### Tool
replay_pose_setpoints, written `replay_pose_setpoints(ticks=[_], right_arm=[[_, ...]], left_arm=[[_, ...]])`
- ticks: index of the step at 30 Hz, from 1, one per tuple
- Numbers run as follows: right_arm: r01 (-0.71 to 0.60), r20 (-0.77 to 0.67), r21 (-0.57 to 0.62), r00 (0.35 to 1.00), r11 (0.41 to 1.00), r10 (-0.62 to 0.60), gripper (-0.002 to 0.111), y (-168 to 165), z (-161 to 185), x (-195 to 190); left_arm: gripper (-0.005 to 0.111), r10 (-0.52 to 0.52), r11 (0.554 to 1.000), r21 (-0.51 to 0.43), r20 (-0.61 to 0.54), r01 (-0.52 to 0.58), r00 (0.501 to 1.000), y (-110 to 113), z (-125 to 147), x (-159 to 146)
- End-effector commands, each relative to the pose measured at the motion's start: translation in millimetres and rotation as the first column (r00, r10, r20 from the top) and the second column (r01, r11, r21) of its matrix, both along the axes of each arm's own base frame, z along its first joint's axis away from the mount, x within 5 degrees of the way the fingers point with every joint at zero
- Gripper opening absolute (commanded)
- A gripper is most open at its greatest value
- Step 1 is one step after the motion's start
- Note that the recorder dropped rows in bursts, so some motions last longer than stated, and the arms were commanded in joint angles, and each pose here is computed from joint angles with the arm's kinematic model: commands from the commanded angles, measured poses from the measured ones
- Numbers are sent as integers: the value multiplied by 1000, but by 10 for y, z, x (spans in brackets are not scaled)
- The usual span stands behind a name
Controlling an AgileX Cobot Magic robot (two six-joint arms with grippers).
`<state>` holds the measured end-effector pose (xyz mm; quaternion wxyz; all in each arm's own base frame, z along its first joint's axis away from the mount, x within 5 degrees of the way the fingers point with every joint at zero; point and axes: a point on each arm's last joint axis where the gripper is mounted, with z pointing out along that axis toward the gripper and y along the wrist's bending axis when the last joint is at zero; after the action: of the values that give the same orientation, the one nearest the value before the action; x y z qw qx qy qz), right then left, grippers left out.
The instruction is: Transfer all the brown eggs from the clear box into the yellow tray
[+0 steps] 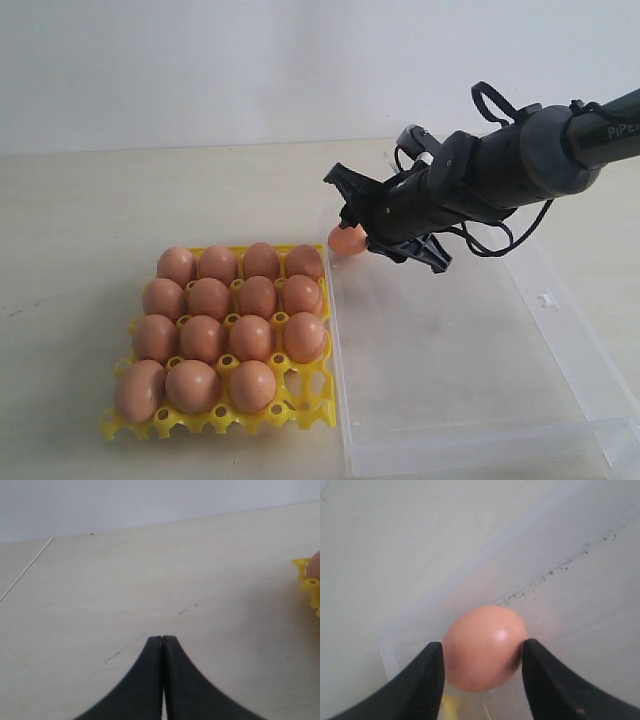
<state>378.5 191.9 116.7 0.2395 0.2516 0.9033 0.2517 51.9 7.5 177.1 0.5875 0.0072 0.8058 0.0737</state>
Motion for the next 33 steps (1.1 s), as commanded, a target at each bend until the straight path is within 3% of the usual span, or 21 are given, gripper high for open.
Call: replay_pose_setpoints(ticks=[1, 13, 33], right_arm=[[19, 21, 8, 1000, 1000, -19, 48, -22, 28, 41], [47, 38, 18, 998, 999, -48, 48, -30, 32, 62], [53, -22, -11, 998, 999, -54, 48, -28, -265, 51]], left_arm=[[0, -5, 1000, -2, 13, 5, 1000, -3, 21, 3], [0, -5, 1000, -2, 13, 5, 1000, -3, 21, 3], [0, -5, 1000, -2, 13, 5, 1000, -3, 21, 3]])
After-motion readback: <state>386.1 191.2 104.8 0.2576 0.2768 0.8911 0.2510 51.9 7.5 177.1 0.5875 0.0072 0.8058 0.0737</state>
